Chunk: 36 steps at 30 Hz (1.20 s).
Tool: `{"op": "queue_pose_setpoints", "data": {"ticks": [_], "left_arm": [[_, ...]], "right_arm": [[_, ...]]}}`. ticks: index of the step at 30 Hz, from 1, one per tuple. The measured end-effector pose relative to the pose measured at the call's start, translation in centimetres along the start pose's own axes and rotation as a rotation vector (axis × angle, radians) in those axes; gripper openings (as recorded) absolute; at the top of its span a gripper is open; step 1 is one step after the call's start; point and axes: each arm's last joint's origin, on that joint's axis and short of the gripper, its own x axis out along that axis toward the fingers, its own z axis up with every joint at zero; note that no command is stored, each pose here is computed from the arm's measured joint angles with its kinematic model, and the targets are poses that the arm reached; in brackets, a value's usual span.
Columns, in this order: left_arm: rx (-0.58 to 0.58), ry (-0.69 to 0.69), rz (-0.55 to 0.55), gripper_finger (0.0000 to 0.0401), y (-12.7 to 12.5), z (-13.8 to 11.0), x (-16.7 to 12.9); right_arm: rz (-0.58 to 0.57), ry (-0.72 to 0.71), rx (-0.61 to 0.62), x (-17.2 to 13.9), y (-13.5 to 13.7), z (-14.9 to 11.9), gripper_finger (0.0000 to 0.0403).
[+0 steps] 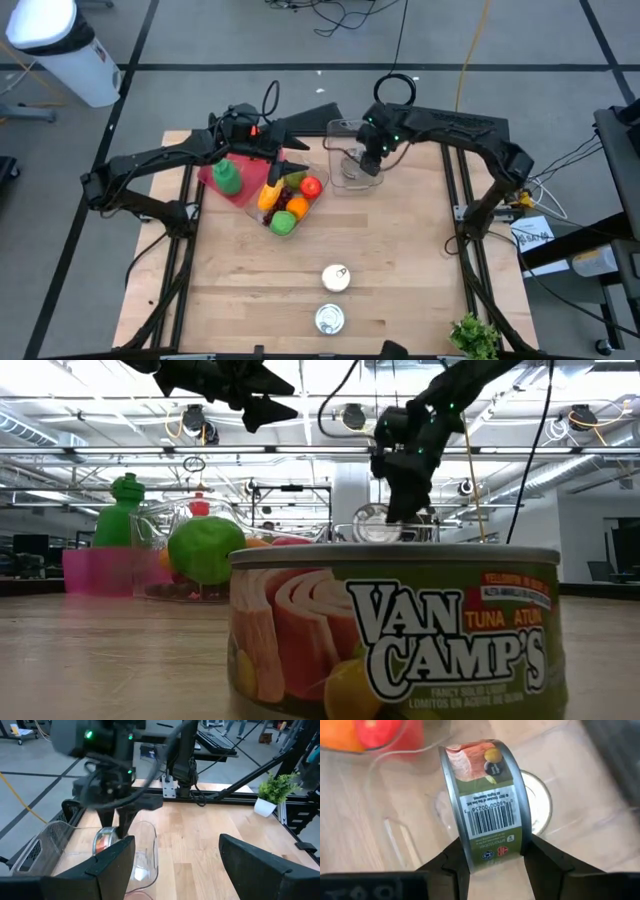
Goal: Pick & Place Food Item
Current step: Put the top green tuna can into the right transparent bin
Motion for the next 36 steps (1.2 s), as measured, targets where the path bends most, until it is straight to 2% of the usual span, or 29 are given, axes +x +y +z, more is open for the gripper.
{"op": "queue_pose_setpoints", "data": {"ticks": [3, 17, 25, 33, 36], "left_arm": [[-0.007, 0.0, 0.0, 0.0301, 0.0, 0.0, 0.0], [-0.008, -0.004, 0.0, 0.0301, 0.0, 0.0, 0.0], [-0.007, -0.004, 0.0, 0.0301, 0.0, 0.0, 0.0], [-0.01, 0.0, 0.0, 0.0301, 0.0, 0.0, 0.0], [-0.01, 0.0, 0.0, 0.0301, 0.0, 0.0, 0.0]], "right_arm": [[0.019, 0.027, 0.058, 0.5, -0.8, -0.3, 0.0138], [0.042, -0.011, 0.059, 0.7, -0.6, 0.1, 0.0138], [0.054, 0.034, 0.066, 3.3, -0.7, 0.2, 0.0138], [0.049, 0.016, 0.078, 3.4, -0.7, 0.4, 0.0138], [0.05, 0.042, 0.085, 3.4, -0.7, 0.2, 0.0181]]}}
